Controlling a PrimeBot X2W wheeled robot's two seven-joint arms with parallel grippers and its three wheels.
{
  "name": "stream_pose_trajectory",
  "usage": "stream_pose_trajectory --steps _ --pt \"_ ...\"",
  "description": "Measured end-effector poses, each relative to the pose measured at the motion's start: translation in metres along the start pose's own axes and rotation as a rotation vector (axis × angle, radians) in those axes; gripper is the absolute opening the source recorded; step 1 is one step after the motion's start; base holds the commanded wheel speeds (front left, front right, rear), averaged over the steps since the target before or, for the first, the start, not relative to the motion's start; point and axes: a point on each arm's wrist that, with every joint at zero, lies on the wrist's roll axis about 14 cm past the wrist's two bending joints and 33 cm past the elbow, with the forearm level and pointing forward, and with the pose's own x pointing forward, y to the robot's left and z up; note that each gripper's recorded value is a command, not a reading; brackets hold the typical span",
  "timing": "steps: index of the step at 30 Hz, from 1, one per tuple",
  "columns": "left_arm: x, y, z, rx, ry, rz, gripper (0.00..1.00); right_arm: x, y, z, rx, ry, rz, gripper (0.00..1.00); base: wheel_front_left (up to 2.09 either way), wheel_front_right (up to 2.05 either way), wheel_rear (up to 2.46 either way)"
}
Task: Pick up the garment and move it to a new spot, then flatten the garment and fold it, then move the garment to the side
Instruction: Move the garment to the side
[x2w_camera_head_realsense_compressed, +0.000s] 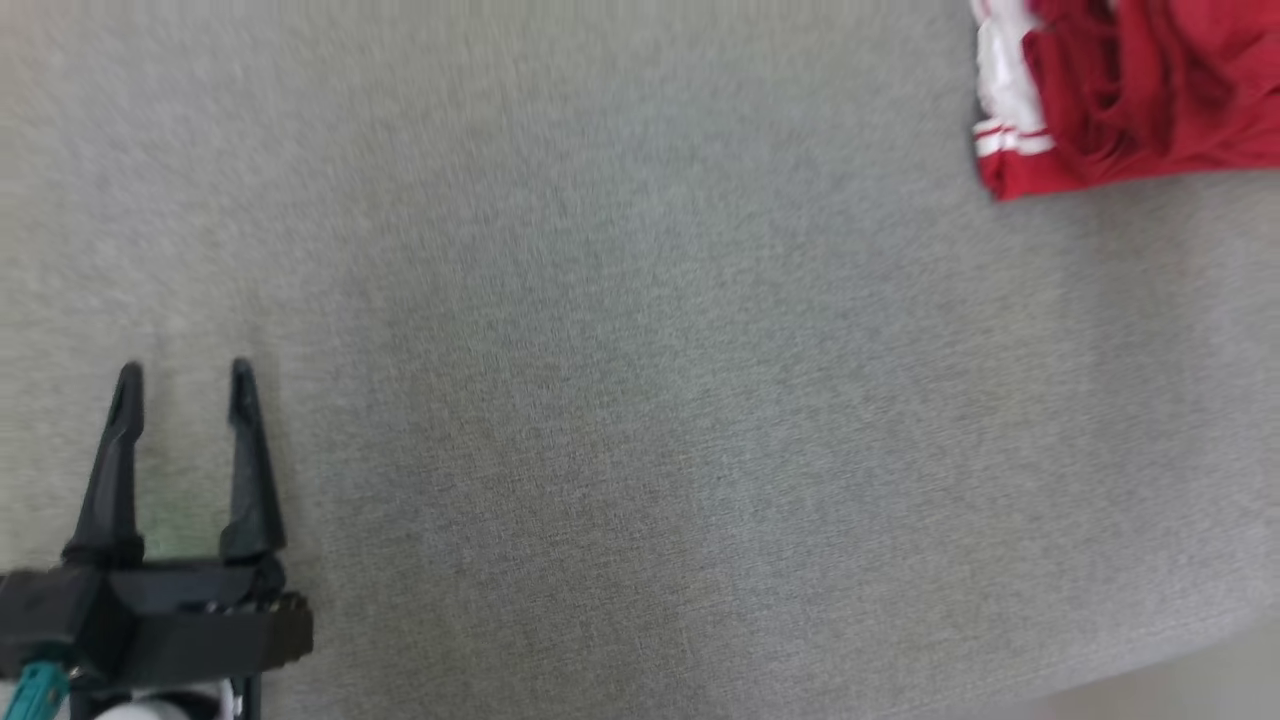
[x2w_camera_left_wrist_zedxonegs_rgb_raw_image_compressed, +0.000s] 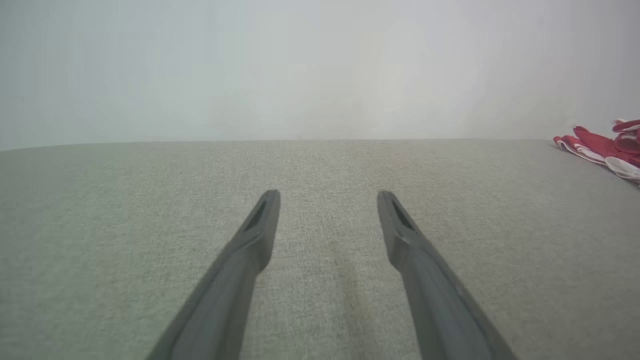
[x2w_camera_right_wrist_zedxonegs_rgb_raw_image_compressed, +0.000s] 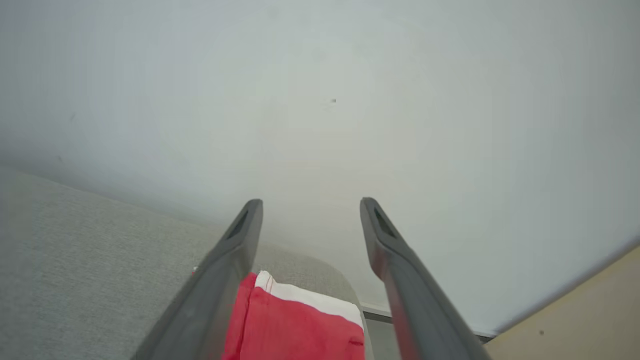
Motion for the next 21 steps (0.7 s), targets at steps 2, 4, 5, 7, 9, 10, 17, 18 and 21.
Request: stream_pose_trajectory --steps 2,4,5,7,9,10,17,18,21 --pt "-0.008 0.005 0.008 0.0 -0.008 0.024 1.0 -0.01 0.014 0.011 0.042 -0.046 0.02 1.0 0.0 0.0 0.0" --pt "-0.017 0.01 0.015 0.0 -0.008 0.044 1.0 -0.021 0.027 0.019 0.089 -0.086 0.033 1.0 0.0 0.0 0.0" --pt "-0.022 0.013 0.017 0.004 -0.007 0.058 1.0 -0.027 0.032 0.022 0.113 -0.102 0.037 1.0 0.0 0.0 0.0" --pt "-0.032 0.017 0.023 0.008 -0.009 0.075 1.0 -0.042 0.044 0.024 0.156 -0.122 0.043 1.0 0.0 0.0 0.0" --pt "-0.04 0.018 0.03 0.01 -0.014 0.083 1.0 -0.056 0.054 0.026 0.197 -0.14 0.045 1.0 0.0 0.0 0.0" --pt "-0.045 0.018 0.031 0.012 -0.012 0.086 1.0 -0.063 0.059 0.027 0.22 -0.148 0.045 1.0 0.0 0.0 0.0" --pt "-0.069 0.019 0.045 0.012 -0.018 0.1 1.0 -0.113 0.094 0.019 0.351 -0.162 0.045 1.0 0.0 0.0 0.0" --pt "-0.072 0.019 0.048 0.011 -0.023 0.103 1.0 -0.12 0.099 0.016 0.376 -0.158 0.044 1.0 0.0 0.0 0.0" --pt "-0.08 0.022 0.055 0.015 -0.034 0.116 1.0 -0.138 0.118 0.008 0.436 -0.142 0.052 1.0 0.0 0.0 0.0"
